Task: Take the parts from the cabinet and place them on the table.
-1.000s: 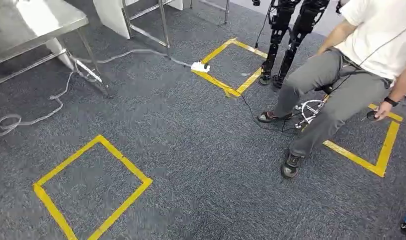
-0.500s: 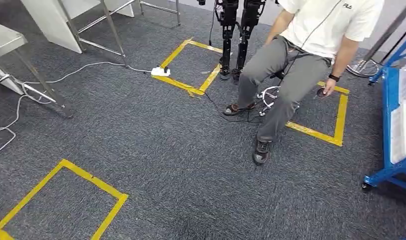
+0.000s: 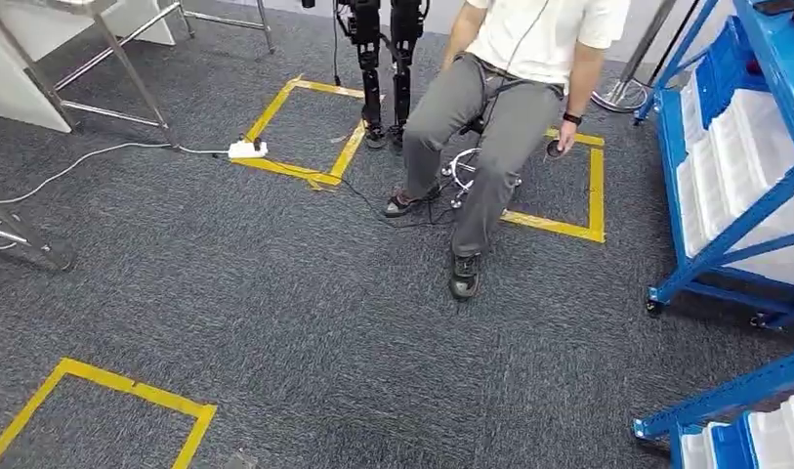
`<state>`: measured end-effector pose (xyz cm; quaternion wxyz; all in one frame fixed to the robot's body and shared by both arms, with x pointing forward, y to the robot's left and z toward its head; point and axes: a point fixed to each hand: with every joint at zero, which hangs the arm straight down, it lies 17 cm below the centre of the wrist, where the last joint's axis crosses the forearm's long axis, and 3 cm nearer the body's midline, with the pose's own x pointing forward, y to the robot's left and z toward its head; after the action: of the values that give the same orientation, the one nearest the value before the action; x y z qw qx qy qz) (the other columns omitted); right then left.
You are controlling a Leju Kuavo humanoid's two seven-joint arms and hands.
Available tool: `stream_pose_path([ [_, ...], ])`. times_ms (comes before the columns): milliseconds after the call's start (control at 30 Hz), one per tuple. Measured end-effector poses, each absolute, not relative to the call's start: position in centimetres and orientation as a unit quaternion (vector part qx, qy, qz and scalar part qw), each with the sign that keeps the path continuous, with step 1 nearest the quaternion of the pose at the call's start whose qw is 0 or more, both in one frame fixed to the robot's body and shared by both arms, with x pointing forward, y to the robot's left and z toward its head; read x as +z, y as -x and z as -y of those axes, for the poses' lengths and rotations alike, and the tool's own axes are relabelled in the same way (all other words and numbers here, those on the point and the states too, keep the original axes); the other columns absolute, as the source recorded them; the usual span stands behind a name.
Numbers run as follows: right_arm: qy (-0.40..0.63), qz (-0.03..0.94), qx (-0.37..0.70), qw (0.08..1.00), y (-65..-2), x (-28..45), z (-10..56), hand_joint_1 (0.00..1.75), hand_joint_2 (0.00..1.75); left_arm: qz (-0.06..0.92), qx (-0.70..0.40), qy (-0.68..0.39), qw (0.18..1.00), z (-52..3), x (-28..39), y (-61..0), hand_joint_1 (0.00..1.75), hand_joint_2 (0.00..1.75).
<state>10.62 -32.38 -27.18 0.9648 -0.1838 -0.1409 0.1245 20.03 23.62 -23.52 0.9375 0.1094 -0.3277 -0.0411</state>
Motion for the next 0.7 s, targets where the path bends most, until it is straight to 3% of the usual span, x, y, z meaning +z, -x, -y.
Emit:
stream_pose_path([
  [700,0.165,0.13,0.11,0.972,-10.2,-27.4,31.4,0.0,0.0,0.335,-0.054,-0.096,0.936,-22.9,-23.2,-21.2,0.0,0.0],
])
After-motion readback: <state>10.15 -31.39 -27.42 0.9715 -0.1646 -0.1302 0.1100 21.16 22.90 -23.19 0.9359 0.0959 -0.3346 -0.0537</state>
